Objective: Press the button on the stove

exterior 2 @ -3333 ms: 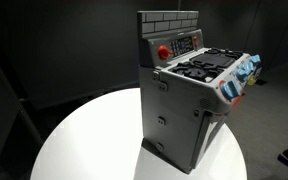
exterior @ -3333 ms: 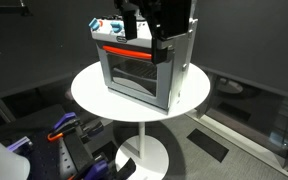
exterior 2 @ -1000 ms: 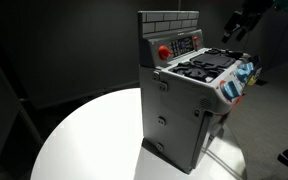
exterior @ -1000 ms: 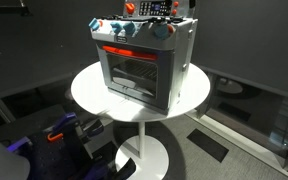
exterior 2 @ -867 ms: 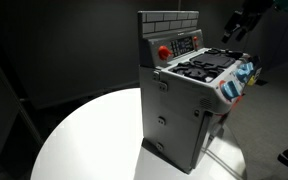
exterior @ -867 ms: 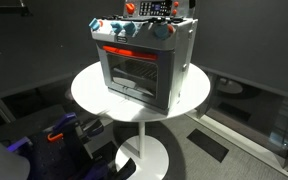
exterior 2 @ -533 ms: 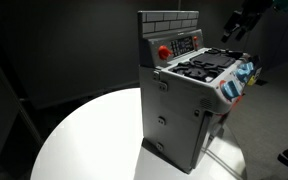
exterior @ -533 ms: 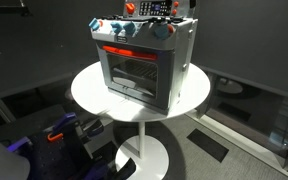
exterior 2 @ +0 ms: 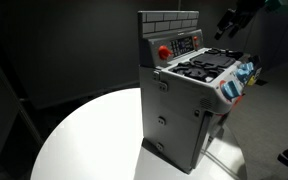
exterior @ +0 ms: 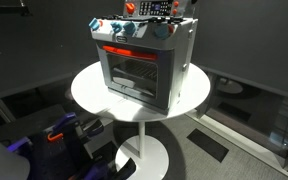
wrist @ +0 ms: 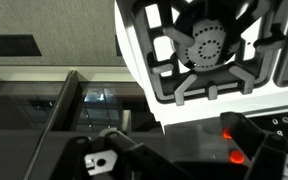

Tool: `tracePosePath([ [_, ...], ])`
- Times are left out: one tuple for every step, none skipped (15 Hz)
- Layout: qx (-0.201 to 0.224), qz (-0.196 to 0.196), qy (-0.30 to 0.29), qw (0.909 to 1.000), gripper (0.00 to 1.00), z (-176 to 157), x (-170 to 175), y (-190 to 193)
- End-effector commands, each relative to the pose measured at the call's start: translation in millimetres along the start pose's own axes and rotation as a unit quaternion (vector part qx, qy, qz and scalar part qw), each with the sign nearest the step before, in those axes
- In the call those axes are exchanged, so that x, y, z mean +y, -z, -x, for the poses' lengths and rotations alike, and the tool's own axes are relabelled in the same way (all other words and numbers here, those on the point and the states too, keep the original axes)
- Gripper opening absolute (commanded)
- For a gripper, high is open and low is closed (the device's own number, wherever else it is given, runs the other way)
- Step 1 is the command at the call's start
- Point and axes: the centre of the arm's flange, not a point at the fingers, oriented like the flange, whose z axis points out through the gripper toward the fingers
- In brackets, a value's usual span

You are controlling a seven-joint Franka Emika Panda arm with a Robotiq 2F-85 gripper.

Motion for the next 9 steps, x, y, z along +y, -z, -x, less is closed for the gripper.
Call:
tracePosePath([
  [0.009, -0.005, 0.009, 0.9999, 1.0, -14.4, -7.3, -7.3],
  [0.009, -0.005, 0.009, 0.9999, 1.0, -16.1, -8.9, -9.5],
  [0.01, -0.006, 0.011, 0.9999, 1.0, -17.9, -10.6, -12.1],
  [0.011, -0.007, 0.012, 0.9998, 1.0, -19.1, -12.2, -14.2],
  [0.012, -0.006, 0.013, 0.9998, 1.0, -21.4, -14.0, -16.7],
  [0.014, -0.007, 0.014, 0.9998, 1.0, -23.6, -15.3, -18.6],
  [0.014, -0.007, 0.015, 0.9998, 1.0, -26.1, -16.8, -20.4],
  [0.015, -0.007, 0.015, 0.9998, 1.0, -28.3, -17.9, -21.8],
  [0.015, -0.007, 0.016, 0.9997, 1.0, -30.4, -18.8, -23.1],
])
